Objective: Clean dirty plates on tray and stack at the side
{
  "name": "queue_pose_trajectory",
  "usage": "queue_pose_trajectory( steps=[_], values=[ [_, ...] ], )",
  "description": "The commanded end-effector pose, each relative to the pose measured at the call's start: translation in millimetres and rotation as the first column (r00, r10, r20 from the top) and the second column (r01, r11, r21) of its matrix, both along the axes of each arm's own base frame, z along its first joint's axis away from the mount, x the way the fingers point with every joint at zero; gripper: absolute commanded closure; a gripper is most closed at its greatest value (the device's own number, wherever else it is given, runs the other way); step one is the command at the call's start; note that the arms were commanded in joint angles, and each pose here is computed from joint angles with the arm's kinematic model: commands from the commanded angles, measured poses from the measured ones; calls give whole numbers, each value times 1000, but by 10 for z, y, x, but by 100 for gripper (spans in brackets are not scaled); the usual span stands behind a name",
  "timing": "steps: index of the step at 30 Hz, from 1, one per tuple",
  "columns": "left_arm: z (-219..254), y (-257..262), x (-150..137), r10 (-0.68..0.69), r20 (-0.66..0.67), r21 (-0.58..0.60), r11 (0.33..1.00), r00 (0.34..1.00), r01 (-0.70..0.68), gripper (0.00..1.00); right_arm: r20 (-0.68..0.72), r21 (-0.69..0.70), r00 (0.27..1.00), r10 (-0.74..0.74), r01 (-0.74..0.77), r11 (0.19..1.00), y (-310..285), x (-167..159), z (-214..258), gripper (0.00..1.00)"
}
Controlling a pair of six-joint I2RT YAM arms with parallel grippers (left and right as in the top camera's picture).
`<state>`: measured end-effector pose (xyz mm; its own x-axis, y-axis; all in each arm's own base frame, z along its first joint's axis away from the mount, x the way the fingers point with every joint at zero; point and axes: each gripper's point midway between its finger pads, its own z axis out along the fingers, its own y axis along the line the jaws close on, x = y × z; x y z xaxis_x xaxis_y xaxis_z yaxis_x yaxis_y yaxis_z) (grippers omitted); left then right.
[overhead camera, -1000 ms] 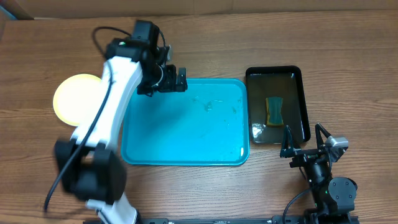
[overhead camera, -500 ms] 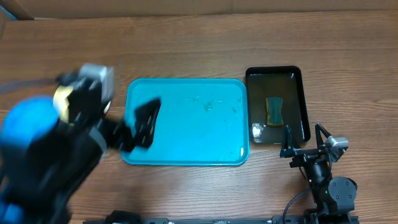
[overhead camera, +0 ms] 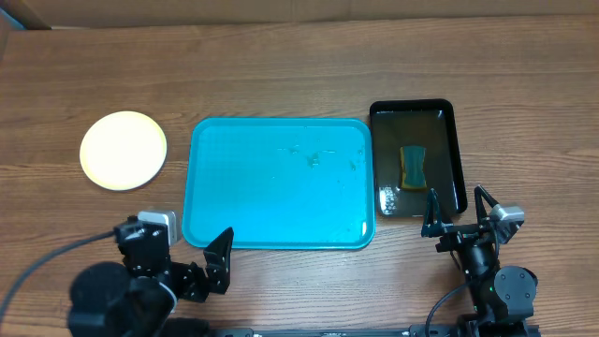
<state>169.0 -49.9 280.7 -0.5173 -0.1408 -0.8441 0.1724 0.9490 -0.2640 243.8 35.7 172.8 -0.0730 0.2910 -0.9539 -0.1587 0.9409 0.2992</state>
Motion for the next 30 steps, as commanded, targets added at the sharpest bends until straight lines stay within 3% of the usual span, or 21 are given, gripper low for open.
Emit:
queue_pose_trajectory(
  steps=[1, 4, 5, 7, 12, 15, 19, 30],
  values=[
    [-149, 80, 84, 41, 118, 9, 999, 992, -42, 0, 5, -2, 1000, 5, -5, 1000, 11, -2, -15, 0],
    [89, 124, 242, 63, 370, -6, 998, 927, -66, 0, 5, -2, 1000, 5, -5, 1000, 11, -2, -16, 0],
    [295, 150, 287, 75, 519, -16, 997, 852, -77, 0, 5, -2, 1000, 5, -5, 1000, 11, -2, -16, 0],
    [470, 175, 300, 83, 637, -27, 996, 767, -86, 0, 5, -2, 1000, 5, -5, 1000, 12, -2, -16, 0],
    [734, 198, 253, 86, 812, -41, 995, 577, -90, 0, 5, -2, 1000, 5, -5, 1000, 11, -2, -16, 0],
    [708, 243, 234, 107, 853, -59, 992, 511, -111, 0, 5, -2, 1000, 5, -5, 1000, 12, -2, -16, 0],
    [483, 323, 344, 144, 841, -75, 986, 522, -150, 0, 5, -2, 1000, 5, -5, 1000, 12, -2, -15, 0],
    [-368, 414, 674, 188, 707, -62, 977, 682, -206, 0, 5, -2, 1000, 5, -5, 1000, 11, -2, -15, 0]
  ],
)
